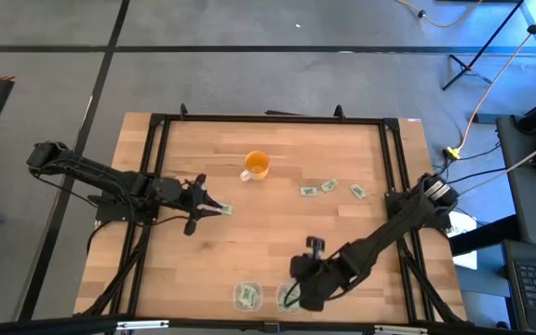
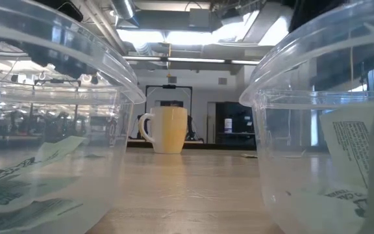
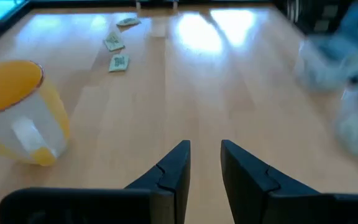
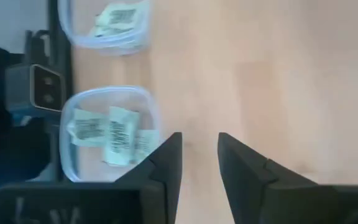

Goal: Pick and place items into bin
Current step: Put the green stevia packet into the left transparent bin, then put the green stevia packet into the right transparent bin

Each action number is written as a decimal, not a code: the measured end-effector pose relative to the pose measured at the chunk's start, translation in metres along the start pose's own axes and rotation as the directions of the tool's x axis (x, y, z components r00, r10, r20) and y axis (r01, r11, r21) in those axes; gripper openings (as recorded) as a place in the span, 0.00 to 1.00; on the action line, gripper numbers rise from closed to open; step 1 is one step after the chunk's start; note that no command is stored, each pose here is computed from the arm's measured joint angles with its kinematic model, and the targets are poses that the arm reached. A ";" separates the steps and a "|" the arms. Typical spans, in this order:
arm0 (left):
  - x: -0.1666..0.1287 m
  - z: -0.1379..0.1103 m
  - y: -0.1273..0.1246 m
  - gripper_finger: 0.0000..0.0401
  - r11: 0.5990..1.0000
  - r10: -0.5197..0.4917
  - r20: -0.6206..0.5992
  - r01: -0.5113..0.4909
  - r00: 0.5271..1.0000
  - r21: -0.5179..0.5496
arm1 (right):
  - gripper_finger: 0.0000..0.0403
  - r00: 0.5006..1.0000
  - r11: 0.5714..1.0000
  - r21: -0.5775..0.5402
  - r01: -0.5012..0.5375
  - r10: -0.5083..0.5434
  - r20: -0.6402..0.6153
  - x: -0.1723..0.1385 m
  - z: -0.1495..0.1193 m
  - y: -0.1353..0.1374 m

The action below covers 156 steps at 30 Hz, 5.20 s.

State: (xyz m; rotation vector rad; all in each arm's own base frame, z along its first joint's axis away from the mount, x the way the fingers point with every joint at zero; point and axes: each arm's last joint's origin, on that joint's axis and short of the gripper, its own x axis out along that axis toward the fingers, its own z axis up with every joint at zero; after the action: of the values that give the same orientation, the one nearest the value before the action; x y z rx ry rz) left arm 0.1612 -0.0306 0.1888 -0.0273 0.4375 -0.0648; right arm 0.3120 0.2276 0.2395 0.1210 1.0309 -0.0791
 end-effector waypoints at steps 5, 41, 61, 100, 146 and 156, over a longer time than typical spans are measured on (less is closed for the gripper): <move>0.003 -0.009 -0.001 0.21 0.966 0.102 -0.076 -0.080 0.992 0.245 | 0.27 0.994 0.996 -0.063 0.069 -0.064 0.084 -0.035 0.005 -0.014; 0.045 -0.068 -0.016 0.21 0.715 0.355 -0.416 0.043 0.837 0.697 | 0.27 0.973 0.970 -0.081 0.230 -0.226 0.053 -0.048 0.023 -0.064; 0.053 -0.073 -0.015 0.07 0.716 0.361 -0.426 0.046 0.829 0.697 | 0.27 0.973 0.969 -0.094 0.227 -0.223 0.058 -0.048 0.023 -0.063; 0.048 0.093 -0.101 0.01 0.895 -0.346 -0.125 0.367 0.930 0.253 | 0.27 0.843 0.984 -0.058 -0.168 0.174 0.508 -0.030 -0.082 -0.162; 0.140 0.074 -0.171 0.15 0.902 -0.315 -0.520 0.421 0.794 0.095 | 0.27 0.781 0.971 -0.049 -0.232 0.216 0.586 -0.031 -0.089 -0.159; 0.130 0.096 -0.148 0.21 0.930 -0.276 -0.518 0.360 0.810 0.068 | 0.27 0.928 0.986 0.169 -0.003 -0.060 0.368 -0.036 -0.087 -0.177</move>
State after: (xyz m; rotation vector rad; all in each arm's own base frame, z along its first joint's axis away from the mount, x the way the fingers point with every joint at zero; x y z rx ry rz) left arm 0.3108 -0.1863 0.2267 0.0811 0.9503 -0.4512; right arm 0.1980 0.0643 0.2154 0.2348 0.6444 -0.2077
